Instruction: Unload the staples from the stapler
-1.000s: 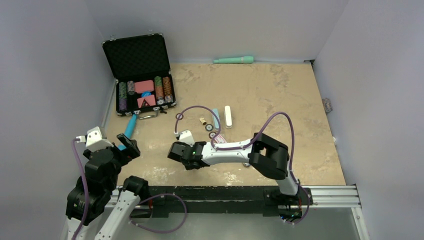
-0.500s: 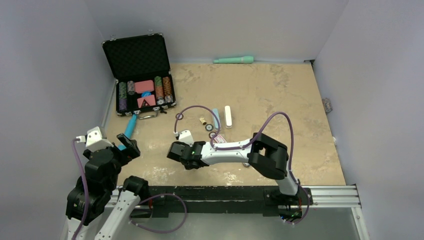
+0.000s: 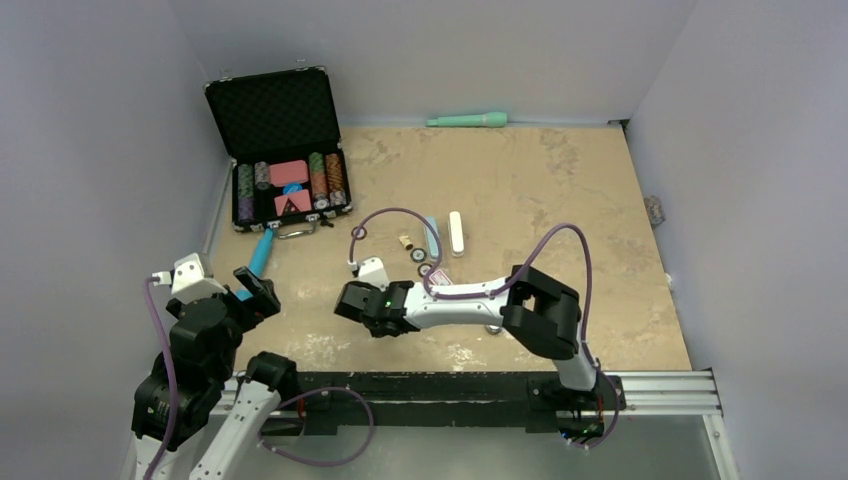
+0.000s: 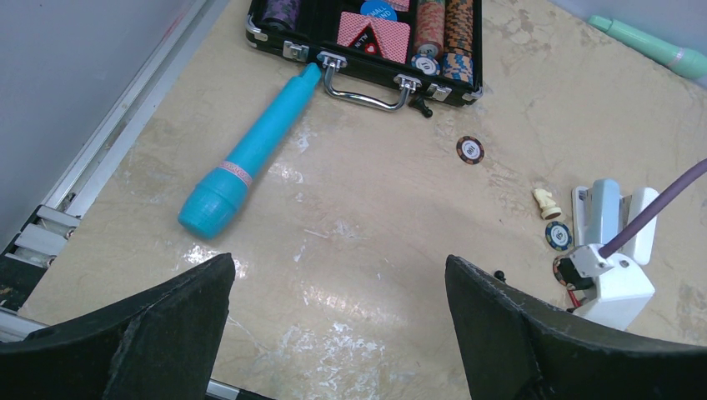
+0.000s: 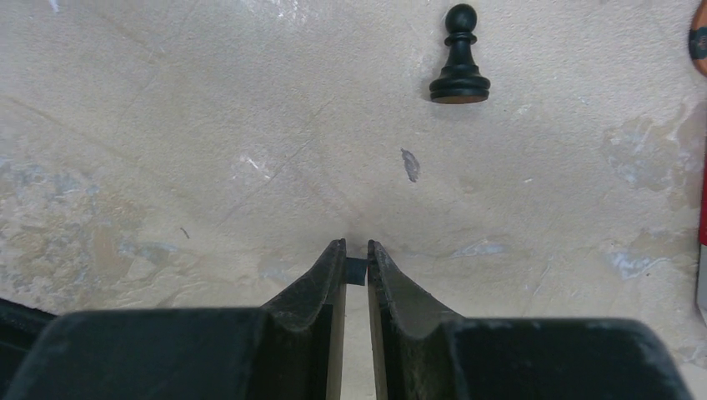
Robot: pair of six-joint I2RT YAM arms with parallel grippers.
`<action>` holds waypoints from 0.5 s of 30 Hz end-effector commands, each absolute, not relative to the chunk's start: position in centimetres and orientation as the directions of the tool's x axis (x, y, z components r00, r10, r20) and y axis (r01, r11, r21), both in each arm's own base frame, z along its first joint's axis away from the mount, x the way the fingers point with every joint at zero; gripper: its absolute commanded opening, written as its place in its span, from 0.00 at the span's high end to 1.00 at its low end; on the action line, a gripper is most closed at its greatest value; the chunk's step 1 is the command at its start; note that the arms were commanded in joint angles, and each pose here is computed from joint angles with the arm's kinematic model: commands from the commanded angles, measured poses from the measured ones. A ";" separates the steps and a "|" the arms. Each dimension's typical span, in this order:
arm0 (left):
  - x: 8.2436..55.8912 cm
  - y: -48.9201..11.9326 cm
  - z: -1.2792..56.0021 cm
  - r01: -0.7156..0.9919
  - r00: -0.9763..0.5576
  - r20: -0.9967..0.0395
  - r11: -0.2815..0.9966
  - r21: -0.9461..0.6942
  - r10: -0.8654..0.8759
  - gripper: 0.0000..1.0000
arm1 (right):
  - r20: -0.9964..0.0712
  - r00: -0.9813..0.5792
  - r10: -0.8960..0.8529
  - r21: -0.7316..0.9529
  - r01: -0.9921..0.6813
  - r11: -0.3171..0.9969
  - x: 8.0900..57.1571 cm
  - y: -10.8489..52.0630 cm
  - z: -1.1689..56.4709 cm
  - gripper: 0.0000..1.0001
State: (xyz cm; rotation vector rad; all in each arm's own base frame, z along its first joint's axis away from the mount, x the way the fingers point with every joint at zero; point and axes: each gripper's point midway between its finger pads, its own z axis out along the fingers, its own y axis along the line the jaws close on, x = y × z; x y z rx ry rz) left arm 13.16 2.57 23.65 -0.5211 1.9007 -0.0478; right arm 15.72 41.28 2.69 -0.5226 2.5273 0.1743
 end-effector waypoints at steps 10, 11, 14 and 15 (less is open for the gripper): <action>13.7 2.5 24.1 -0.320 -0.281 -0.891 0.910 -0.264 -0.357 0.00 | -0.610 -0.760 -0.224 0.049 -0.319 0.947 17.5 38.0 7.6 0.83; 13.7 2.5 24.1 -0.320 -0.282 -0.891 0.910 -0.263 -0.357 0.00 | -0.613 -0.760 -0.215 0.052 -0.310 0.949 17.8 37.5 7.8 0.83; 13.7 2.5 24.1 -0.320 -0.283 -0.891 0.910 -0.263 -0.357 0.00 | -0.621 -0.760 -0.190 0.054 -0.283 0.958 18.6 36.0 8.3 0.83; 13.7 2.5 24.1 -0.320 -0.284 -0.890 0.910 -0.262 -0.356 0.00 | -0.624 -0.760 -0.183 0.051 -0.273 0.961 18.9 35.5 8.4 0.83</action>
